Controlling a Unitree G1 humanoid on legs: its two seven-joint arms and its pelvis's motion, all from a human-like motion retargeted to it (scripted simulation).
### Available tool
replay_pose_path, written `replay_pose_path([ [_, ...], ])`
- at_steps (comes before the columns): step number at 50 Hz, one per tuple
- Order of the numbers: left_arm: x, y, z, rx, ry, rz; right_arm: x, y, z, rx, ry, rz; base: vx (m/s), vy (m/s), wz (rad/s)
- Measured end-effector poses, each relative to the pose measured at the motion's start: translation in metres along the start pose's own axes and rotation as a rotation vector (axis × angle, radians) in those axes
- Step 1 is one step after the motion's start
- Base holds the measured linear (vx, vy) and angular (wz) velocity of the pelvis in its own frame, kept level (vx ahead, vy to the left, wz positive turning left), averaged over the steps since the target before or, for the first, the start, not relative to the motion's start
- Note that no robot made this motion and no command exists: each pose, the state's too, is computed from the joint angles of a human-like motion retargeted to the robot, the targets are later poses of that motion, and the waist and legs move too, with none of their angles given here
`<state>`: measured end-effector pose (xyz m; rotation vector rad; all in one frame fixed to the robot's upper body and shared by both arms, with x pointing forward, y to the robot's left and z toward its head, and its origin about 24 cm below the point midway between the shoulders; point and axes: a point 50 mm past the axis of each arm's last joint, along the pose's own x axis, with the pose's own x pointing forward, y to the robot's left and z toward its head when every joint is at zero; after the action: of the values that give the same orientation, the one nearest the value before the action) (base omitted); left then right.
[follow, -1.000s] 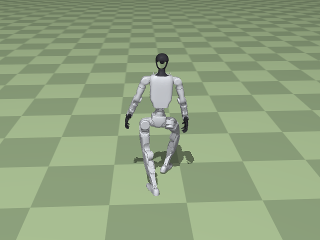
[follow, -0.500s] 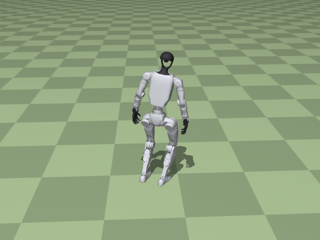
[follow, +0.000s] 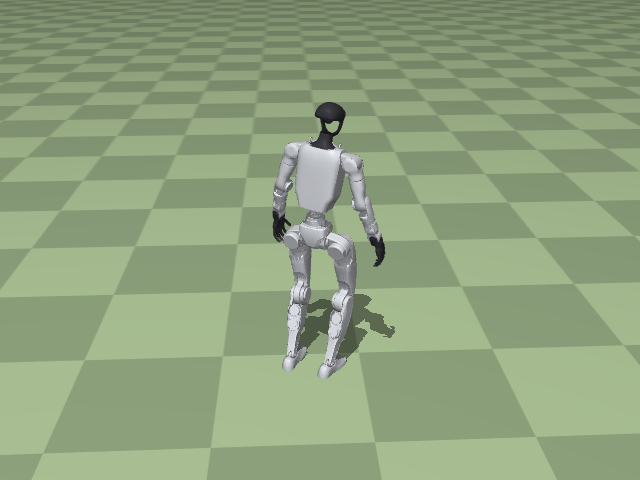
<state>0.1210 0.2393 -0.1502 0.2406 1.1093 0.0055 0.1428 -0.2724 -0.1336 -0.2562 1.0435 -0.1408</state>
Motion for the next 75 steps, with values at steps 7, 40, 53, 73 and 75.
replay_pose_path([
  [7,-0.001,0.003,0.003,-0.019,-0.025,0.029,0.0,0.003,0.0,0.015,-0.004,-0.016,0.03,0.02,-0.23],
  [40,-0.127,0.176,0.131,0.403,-0.738,0.805,-0.004,-0.037,0.084,0.001,-0.331,-0.249,0.11,0.06,-0.38],
  [53,-0.338,0.204,0.219,0.828,-1.311,1.545,-0.018,-0.073,0.06,-0.038,-0.311,-0.267,0.39,-0.04,-0.6],
  [73,-0.344,0.163,0.215,0.905,-1.414,1.342,-0.033,-0.066,-0.054,0.298,-0.031,-0.275,0.57,0.0,-0.46],
  [75,-0.301,0.159,0.224,0.728,-1.44,1.173,-0.033,-0.056,-0.069,0.368,0.031,-0.301,0.52,0.02,-0.16],
])
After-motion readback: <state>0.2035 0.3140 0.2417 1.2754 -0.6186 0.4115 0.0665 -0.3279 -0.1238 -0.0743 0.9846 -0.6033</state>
